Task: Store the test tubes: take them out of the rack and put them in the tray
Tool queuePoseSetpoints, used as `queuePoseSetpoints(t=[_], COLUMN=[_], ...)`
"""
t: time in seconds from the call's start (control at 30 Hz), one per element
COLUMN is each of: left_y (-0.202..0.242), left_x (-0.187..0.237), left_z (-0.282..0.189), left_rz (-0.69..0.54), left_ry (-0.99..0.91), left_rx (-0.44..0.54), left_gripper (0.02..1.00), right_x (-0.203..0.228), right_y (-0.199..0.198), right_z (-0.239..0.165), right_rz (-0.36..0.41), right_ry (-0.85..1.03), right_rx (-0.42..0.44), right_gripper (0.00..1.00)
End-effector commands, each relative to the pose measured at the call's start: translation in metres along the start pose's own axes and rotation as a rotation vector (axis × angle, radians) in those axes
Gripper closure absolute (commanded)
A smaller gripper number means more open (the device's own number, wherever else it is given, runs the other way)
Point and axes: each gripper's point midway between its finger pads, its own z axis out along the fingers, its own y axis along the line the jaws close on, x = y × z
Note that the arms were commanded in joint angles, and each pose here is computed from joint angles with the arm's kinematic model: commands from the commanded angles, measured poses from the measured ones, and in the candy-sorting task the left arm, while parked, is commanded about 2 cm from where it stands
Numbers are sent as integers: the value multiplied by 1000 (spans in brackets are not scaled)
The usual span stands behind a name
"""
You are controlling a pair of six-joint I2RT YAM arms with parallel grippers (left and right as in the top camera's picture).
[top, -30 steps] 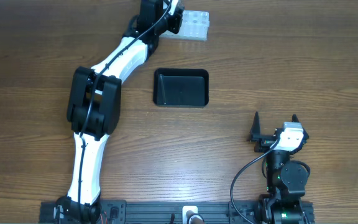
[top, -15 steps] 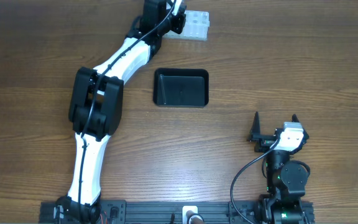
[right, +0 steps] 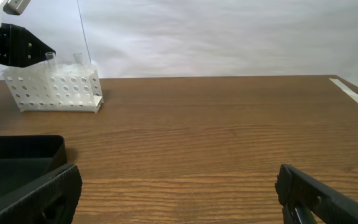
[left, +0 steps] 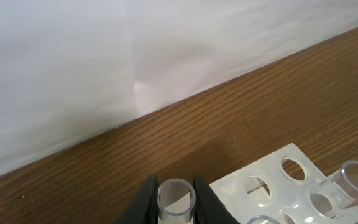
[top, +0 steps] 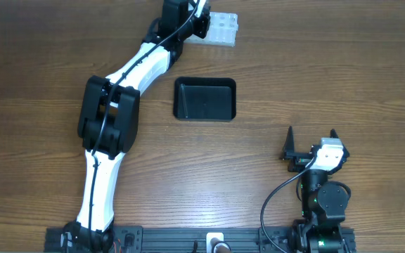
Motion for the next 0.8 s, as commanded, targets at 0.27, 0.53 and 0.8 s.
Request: queuePoseSetpoints(t=[0.27,0.53,0.8], left_y=[0,1,4], left_x=[-3,-9,-69], left_z=[4,1,-32], left_rz=[13,14,30], left_ry=[-12,-21,-107], left_rx=[4,0,-33], left_gripper=[945,943,947], right_x=[3,3,3], right_y=[-1,-1,-1], right_z=[0,0,0], right_rz=[4,4,4], right_ry=[3,2,2], right_rx=[1,1,1], right_gripper=[7,9,7])
